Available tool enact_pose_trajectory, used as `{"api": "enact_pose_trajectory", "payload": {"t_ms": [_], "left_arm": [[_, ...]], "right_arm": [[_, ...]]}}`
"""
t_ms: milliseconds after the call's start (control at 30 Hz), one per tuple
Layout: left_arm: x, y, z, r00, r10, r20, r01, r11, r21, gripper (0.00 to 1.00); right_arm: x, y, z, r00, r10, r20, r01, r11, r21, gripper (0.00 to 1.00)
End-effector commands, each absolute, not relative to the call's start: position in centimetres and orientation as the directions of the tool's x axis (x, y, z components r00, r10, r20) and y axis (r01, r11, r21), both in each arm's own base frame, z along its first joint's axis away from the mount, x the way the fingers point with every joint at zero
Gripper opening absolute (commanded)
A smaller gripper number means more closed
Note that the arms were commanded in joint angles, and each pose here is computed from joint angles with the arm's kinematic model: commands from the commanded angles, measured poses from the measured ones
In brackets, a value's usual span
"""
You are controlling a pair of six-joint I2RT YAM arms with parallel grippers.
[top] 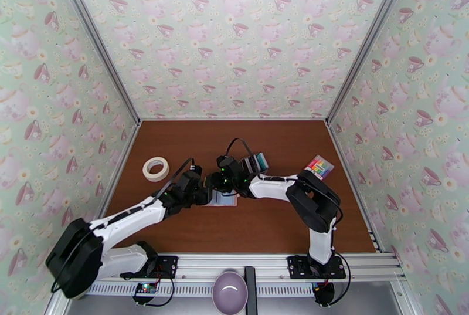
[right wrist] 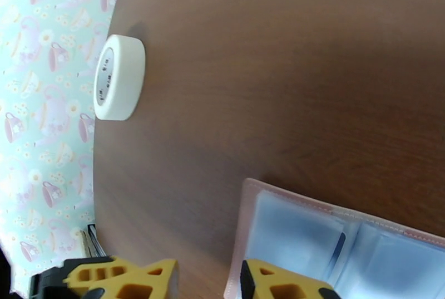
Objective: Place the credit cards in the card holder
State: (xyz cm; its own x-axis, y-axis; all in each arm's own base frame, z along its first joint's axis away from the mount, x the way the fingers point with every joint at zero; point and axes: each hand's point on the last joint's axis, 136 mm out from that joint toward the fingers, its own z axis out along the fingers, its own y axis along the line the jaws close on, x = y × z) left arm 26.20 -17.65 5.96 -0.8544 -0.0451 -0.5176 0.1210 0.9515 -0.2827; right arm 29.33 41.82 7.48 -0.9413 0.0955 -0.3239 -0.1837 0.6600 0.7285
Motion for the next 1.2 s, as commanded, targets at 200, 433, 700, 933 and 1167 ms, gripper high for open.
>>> {"api": "enact_pose_trajectory", "payload": {"t_ms": [200, 433, 700, 933, 1167], "left_arm": [[27.5, -17.2, 2.9, -0.886, -0.041, -0.461, 0.116, 0.944, -0.308, 0.53], [27.7, -17.8, 2.3, -0.892, -0.062, -0.447, 0.129, 0.914, -0.384, 0.38], [27.6, -18.2, 2.5, -0.893, -0.085, -0.442, 0.131, 0.891, -0.434, 0.35], [27.9, -18.3, 2.3, -0.898, -0.079, -0.433, 0.131, 0.892, -0.433, 0.34], [28.1, -17.8, 2.2, -0.896, -0.08, -0.436, 0.116, 0.907, -0.406, 0.38]], "right_arm": [[30.3, 39.1, 8.1, -0.924, 0.119, -0.364, -0.181, 0.701, 0.69, 0.36], [31.9, 34.0, 10.0, -0.884, 0.092, -0.458, -0.199, 0.813, 0.547, 0.37], [33.0, 29.5, 11.7, -0.854, 0.063, -0.516, -0.201, 0.876, 0.438, 0.37], [34.6, 24.1, 13.5, -0.812, -0.025, -0.583, -0.19, 0.956, 0.224, 0.36], [36.2, 18.6, 15.1, -0.789, -0.048, -0.612, -0.128, 0.988, 0.088, 0.4]]}}
